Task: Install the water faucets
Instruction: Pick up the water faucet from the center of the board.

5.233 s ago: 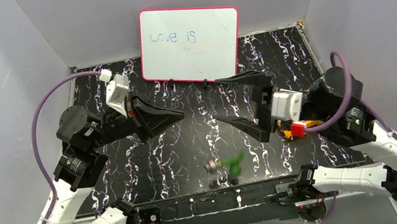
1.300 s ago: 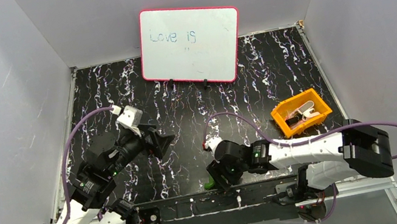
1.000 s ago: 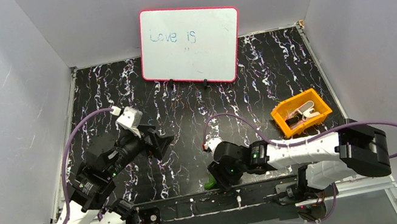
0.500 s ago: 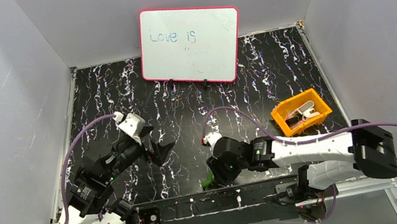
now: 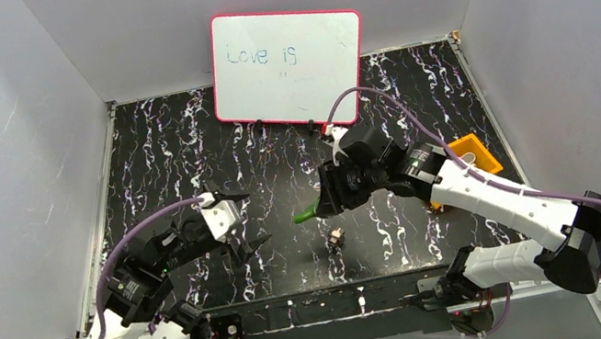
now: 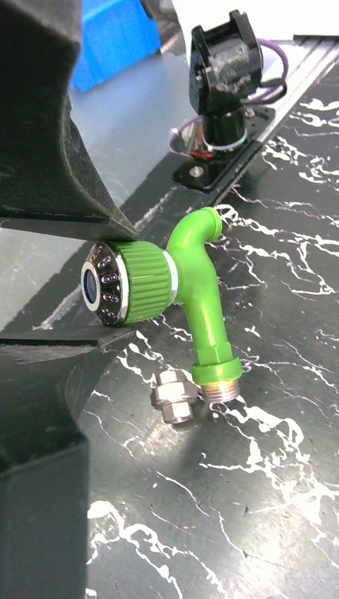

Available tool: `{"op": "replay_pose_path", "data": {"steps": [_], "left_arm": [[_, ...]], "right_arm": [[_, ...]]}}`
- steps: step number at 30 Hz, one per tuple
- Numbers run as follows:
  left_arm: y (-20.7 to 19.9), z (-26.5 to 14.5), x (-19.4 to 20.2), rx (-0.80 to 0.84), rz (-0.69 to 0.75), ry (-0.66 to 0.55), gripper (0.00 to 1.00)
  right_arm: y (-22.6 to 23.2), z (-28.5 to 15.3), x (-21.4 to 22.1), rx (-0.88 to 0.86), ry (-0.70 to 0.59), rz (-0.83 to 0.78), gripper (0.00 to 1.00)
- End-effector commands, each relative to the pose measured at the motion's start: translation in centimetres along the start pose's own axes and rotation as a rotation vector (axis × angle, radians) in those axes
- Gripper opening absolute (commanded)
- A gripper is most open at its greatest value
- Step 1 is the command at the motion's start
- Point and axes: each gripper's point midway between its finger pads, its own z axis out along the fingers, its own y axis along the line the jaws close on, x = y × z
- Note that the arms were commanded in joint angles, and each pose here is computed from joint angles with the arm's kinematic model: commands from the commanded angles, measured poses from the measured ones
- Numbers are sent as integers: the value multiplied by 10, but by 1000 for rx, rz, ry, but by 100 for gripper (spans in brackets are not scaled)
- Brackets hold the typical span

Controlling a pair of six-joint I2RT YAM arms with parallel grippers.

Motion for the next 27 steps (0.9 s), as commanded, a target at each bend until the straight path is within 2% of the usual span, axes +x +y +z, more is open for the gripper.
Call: {"op": "replay_pose_path", "data": {"steps": [1, 6, 10, 20, 27], "left_arm": [[0, 4, -9, 59, 144, -14, 92], [4, 13, 1, 79, 191, 23, 91], [11, 22, 7, 76, 174, 62, 85], [13, 35, 12, 89, 161, 91, 73], [14, 45, 17, 95, 155, 119, 69]], "right_arm": [[28, -28, -18, -119, 22, 38, 0], [45, -38, -34, -172, 19, 60, 0], [58, -40, -44, -219, 9, 87, 0], [75, -26, -63, -292, -19, 157, 0], [84, -18, -72, -323, -9, 176, 0]]}}
